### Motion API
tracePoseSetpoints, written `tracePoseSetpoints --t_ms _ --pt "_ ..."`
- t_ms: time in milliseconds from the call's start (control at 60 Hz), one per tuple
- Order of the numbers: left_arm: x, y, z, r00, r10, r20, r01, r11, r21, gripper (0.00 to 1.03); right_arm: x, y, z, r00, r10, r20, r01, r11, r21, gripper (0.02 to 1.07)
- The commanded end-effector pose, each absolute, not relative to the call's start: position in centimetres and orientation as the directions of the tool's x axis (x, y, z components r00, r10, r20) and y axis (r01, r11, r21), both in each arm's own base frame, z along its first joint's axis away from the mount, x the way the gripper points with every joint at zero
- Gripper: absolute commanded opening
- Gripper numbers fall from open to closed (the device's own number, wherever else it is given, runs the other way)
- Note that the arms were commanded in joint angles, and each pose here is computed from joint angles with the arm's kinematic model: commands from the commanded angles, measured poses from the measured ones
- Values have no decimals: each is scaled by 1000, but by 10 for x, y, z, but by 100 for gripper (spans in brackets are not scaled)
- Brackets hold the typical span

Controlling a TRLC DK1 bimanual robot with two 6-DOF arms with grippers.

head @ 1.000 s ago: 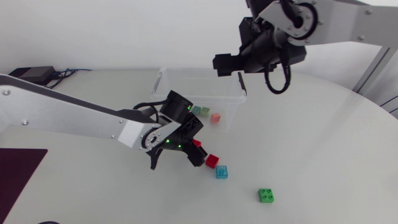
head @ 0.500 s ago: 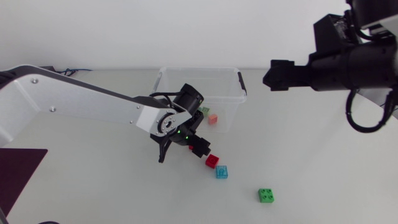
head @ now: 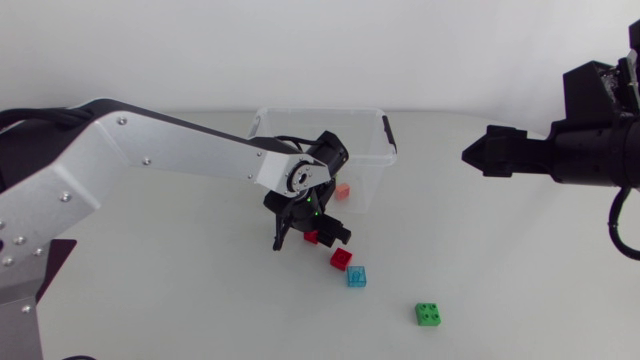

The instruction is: Pick up the duplo bricks and place them in the container

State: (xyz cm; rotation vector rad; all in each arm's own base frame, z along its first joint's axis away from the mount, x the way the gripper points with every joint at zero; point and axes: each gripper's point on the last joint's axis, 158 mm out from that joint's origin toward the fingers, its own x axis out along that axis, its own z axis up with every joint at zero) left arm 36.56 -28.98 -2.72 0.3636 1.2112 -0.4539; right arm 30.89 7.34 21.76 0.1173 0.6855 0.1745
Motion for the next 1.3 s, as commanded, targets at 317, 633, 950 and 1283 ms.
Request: tracePoseSetpoints --t_ms 317,633,950,1283 --pt "375 -277 -40 245 -108 -964 430 903 8 45 283 65 202 735 197 -649 -121 980 159 102" --pt "358 -277 -51 209 -88 -974 451 892 17 23 252 85 171 607 285 -742 -246 955 165 102" --pt "333 -257 46 331 -192 -924 500 866 -1 14 235 91 95 337 260 -905 -233 954 187 102" --pt "359 -261 182 597 -390 -702 531 847 -19 15 200 102 5 -90 122 -988 -168 976 136 102"
